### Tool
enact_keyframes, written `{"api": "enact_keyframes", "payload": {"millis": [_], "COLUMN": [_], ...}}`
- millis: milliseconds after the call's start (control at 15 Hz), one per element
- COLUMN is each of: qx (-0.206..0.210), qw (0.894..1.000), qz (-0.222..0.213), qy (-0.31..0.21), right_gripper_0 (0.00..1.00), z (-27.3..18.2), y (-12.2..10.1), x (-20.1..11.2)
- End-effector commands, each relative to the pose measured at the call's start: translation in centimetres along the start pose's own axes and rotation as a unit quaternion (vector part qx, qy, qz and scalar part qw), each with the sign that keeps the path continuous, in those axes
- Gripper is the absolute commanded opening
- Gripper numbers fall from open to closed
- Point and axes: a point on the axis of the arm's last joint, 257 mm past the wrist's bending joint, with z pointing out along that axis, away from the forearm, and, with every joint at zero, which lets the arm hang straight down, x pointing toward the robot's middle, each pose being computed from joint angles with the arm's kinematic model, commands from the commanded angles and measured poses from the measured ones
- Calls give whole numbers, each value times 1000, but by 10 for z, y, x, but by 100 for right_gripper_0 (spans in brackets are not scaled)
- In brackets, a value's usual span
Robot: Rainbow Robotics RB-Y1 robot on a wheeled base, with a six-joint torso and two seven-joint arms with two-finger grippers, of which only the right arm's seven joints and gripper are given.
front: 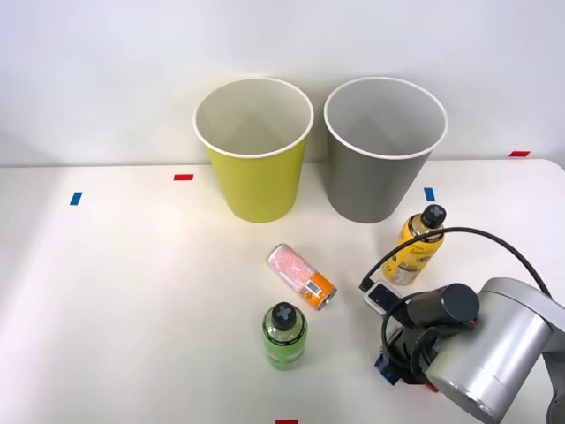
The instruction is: Put cans in the gray bin, plastic bottles in the light green bin
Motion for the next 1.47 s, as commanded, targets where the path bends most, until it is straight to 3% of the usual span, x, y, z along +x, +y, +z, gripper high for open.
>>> {"api": "enact_keyframes", "payload": {"millis": [67,467,733,1067,1200,1467], "qx": [4,10,10,13,21,58], "qw": [1000,1000,998,983,976,976], "qz": [-4,-3,20,71,94,95], "qy": [-1,-25,-63,-170,-197,-187], "right_gripper_0": [0,0,0,0,0,0], "z": [-3,-24,-53,-82,-94,-94], "y": [-3,0,0,-2,-3,-20], "x": [1,2,-4,-11,2,46]}}
